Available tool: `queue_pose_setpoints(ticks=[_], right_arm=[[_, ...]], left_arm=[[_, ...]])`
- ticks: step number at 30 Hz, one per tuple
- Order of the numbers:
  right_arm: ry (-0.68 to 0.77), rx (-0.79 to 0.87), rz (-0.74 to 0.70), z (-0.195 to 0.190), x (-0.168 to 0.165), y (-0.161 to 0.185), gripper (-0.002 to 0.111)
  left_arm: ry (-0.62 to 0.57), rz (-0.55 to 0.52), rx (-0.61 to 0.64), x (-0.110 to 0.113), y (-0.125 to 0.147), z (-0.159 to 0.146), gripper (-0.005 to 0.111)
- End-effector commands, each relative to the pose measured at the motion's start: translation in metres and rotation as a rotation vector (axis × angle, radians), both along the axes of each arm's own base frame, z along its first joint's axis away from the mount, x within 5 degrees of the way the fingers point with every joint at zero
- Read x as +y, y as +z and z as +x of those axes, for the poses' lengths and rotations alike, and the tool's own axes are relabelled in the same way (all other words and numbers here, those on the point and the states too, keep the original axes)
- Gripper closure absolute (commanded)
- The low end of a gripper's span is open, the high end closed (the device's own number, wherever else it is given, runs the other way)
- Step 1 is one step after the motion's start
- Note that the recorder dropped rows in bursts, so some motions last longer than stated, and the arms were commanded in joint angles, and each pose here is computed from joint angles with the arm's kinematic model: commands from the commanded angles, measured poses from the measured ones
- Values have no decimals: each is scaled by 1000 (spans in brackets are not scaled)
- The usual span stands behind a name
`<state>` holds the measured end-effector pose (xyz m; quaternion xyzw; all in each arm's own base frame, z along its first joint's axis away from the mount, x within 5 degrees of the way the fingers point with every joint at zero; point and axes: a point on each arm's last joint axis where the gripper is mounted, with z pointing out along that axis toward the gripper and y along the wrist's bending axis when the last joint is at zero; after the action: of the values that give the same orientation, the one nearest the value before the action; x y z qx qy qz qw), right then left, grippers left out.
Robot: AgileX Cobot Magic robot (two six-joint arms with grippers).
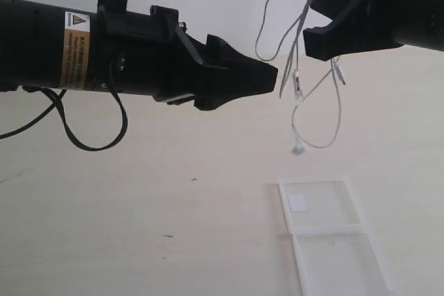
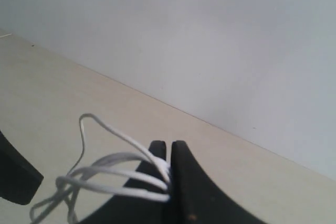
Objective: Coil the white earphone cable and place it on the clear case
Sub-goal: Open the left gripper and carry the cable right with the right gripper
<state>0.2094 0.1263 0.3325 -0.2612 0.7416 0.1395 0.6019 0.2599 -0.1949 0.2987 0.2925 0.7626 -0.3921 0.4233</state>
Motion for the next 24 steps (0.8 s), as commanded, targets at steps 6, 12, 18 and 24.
queue_pose_setpoints(ticks=[6,12,18,24], right_arm=[[-76,-15,9,-1,-9,5,108],[-129,-43,86,-17,-23,18,108],[-164,-27,109,-33,-35,8,108],[-252,-20,87,-35,-45,2,108]], left_arm=[[4,58,-3,3,-5,0,44],[89,135,-31,9,-10,8,49],[171,159,-57,14,-10,14,85],[216,186,-91,17,-10,18,107]])
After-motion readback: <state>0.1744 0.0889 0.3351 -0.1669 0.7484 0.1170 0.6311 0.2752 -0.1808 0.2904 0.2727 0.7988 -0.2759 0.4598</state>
